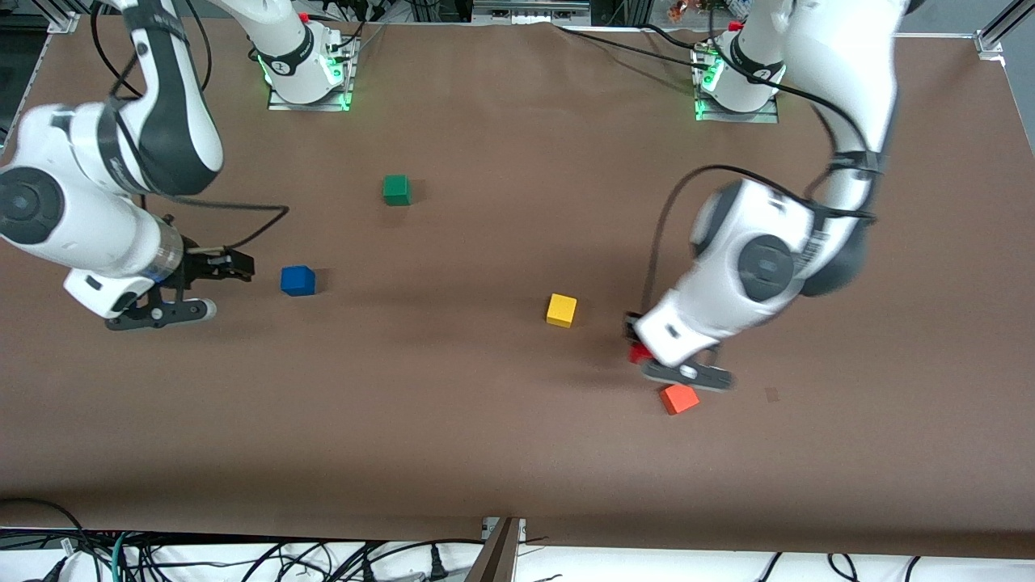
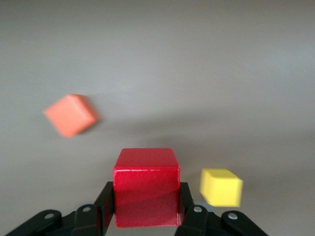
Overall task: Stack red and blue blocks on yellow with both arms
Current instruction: 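Carry the red cube onto the yellow cube while the right gripper reaches the blue cube, then hold the red cube on the yellow cube while the right gripper grasps blue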
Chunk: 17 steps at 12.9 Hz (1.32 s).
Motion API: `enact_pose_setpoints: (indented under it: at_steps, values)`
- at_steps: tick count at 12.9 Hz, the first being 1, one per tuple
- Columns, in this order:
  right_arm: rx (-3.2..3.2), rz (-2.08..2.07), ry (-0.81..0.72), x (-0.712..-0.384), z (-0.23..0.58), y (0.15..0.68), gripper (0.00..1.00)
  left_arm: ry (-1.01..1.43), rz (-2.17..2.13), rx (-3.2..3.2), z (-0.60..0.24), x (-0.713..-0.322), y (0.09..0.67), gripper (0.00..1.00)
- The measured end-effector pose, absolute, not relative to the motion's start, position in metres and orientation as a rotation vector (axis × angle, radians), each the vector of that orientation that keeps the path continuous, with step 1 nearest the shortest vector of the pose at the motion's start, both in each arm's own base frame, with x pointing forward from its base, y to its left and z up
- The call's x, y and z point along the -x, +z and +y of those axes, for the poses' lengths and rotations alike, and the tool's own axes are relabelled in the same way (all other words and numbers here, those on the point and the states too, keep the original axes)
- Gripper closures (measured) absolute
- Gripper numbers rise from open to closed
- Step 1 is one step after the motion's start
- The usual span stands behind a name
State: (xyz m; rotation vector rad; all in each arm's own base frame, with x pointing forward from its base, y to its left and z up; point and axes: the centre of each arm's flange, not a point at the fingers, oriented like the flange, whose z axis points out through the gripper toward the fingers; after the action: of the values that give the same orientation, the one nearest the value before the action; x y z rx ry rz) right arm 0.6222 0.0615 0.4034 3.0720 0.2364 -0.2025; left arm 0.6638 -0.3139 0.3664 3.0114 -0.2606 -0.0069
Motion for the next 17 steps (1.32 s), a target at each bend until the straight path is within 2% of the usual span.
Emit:
enact_pose_setpoints:
  at_steps: [4,9,12,17]
  values:
    - [-3.102,0.183,-0.192,-0.598,0.050,0.322,0.00,-0.059,-0.378,-3.018,-0.404,-0.615,0.344,0.44]
    - [-3.115,0.148,-0.066,-0.556,0.052,0.243,0.00,-0.100,-0.534,-3.099,-0.432,-0.595,0.293,0.44]
    - [-3.130,0.099,-0.067,-0.542,0.063,0.227,0.00,-0.122,-0.555,-3.105,-0.438,-0.590,0.280,0.44]
    - [-3.142,0.066,-0.076,-0.539,0.067,0.223,0.04,-0.133,-0.557,-3.120,-0.435,-0.592,0.269,0.44]
